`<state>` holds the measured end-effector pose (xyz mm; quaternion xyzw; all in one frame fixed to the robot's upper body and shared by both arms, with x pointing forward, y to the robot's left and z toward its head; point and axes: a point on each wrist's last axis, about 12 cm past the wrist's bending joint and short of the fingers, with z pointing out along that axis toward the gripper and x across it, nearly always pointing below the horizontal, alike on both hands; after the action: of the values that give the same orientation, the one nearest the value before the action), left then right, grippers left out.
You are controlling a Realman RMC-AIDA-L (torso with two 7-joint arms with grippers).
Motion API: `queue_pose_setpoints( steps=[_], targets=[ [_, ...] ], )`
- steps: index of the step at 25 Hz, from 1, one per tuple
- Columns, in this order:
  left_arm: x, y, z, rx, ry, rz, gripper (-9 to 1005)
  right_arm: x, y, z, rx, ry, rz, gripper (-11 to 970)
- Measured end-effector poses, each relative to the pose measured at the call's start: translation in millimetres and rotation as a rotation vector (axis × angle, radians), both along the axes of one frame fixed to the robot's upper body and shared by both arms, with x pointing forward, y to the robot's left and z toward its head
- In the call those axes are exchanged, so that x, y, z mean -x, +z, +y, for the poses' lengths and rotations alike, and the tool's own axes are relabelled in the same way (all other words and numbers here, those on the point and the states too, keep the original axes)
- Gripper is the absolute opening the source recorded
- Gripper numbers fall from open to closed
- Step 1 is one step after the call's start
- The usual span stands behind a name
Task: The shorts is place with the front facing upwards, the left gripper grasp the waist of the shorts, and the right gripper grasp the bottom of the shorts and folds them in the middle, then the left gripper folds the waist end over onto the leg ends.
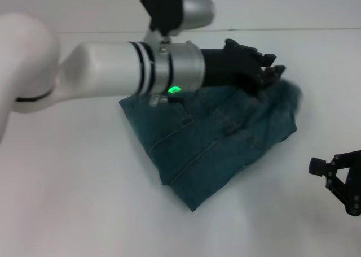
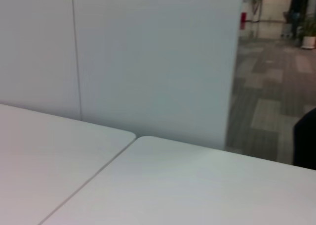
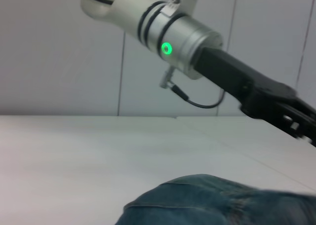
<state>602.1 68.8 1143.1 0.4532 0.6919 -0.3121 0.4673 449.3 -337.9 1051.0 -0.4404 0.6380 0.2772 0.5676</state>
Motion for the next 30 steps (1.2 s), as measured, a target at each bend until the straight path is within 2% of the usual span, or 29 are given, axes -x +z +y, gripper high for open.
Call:
queue_pose_setpoints(
  steps=[2, 6, 11, 14, 19, 23, 27, 30],
  targets=[
    [1.6, -2.0, -9, -0.018, 0.001, -0.018, 177, -1.6, -0.4, 1, 0.007, 0.006, 0.003, 7],
    [3.1, 0.5, -14, -0.018, -0.019, -0.017, 285, -3.9, 0.4, 2, 0.009, 0.008, 0.002, 8],
    [4.8, 3.4, -1, 0.025, -0.031, 0.01, 418, -8.0, 1.1, 4, 0.011, 0.012, 0.009, 9],
    [8.3, 3.1, 25, 0.07, -0.049, 0.008, 530, -10.6, 1.9, 3, 0.007, 0.016, 0.029, 9],
    [27.7, -14.4, 79, 0.152, -0.057, -0.015, 735, -16.5, 2.1, 5, 0.021, 0.057, 0.097, 10],
    [57.3, -37.5, 128, 0.218, -0.037, -0.041, 884, -19.7, 1.2, 6, 0.039, 0.076, 0.151, 11],
    [94.1, -63.8, 170, 0.275, -0.019, -0.071, 924, -20.8, 1.0, 4, 0.069, 0.086, 0.222, 11],
    [121.9, -78.4, 198, 0.283, 0.014, -0.072, 934, -14.8, 4.8, -2, 0.079, 0.1, 0.265, 12]
  ],
)
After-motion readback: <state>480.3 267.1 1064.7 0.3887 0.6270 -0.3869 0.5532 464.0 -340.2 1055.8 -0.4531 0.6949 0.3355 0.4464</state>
